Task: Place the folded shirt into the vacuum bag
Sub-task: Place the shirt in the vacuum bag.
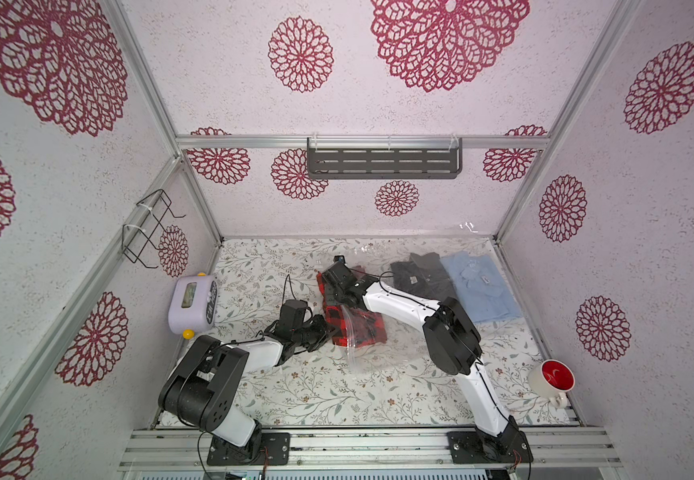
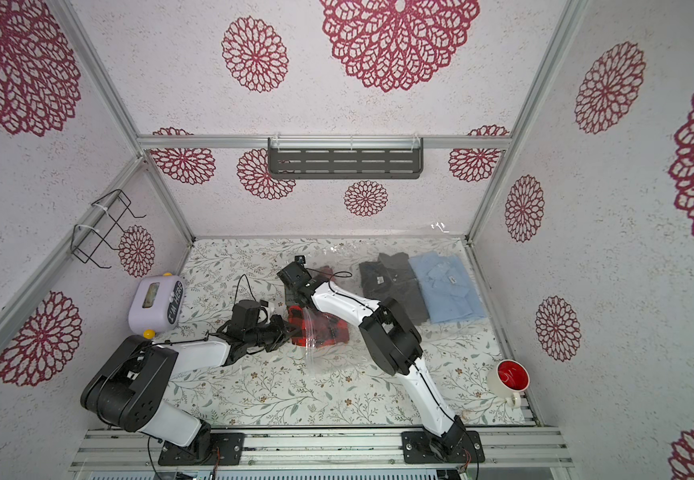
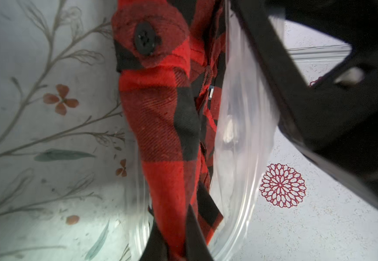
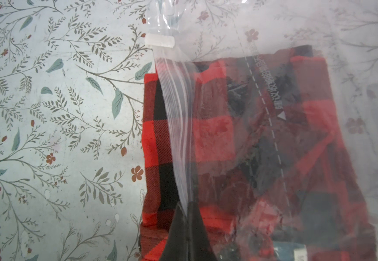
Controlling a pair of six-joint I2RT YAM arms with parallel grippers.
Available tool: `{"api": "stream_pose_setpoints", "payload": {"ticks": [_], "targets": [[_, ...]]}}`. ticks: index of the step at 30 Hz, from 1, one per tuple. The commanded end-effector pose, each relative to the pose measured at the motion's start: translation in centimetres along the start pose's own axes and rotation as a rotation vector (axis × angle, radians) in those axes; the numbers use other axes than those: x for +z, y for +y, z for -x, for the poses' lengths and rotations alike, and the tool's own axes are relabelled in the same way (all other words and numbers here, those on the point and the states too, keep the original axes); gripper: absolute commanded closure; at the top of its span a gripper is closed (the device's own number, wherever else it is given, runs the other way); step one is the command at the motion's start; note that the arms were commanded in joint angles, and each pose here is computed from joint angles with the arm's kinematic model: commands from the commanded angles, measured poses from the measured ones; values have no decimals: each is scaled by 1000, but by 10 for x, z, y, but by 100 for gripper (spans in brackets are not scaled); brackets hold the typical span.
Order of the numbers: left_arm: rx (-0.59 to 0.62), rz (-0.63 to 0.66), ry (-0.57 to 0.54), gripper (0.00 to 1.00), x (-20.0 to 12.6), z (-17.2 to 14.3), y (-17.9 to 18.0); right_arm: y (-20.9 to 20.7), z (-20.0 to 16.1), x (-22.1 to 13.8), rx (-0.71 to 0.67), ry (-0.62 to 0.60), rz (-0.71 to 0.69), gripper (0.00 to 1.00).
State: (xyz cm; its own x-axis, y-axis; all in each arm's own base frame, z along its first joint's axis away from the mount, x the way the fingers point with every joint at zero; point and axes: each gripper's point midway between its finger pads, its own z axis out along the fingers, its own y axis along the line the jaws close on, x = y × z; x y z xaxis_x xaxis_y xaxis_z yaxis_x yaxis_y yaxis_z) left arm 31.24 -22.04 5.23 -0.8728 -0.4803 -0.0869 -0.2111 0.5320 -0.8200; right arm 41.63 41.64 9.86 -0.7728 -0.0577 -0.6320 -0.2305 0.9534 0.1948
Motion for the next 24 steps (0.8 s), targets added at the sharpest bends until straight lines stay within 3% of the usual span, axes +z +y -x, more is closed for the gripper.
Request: {"api": "stream_pose_setpoints", "payload": {"ticks": [1,8,10,13,16,24], "targets": [[28,-48,12,98,15,-7,-16,12,31,-37,29,-68,60,100],[27,-8,66,96,44,-31,0,12,36,-42,24,-78,58,100],[22,-14,58,89,41,-30,1,11,37,-44,23,-80,53,100],[52,1,39,64,30,-24,-4,10,37,-45,23,-83,50,100],[107,41,14,48,17,-13,-9,9,38,-47,24,-86,49,100],[64,28,-64,44,-17,31,5,7,41,-48,25,-90,51,100]]}}
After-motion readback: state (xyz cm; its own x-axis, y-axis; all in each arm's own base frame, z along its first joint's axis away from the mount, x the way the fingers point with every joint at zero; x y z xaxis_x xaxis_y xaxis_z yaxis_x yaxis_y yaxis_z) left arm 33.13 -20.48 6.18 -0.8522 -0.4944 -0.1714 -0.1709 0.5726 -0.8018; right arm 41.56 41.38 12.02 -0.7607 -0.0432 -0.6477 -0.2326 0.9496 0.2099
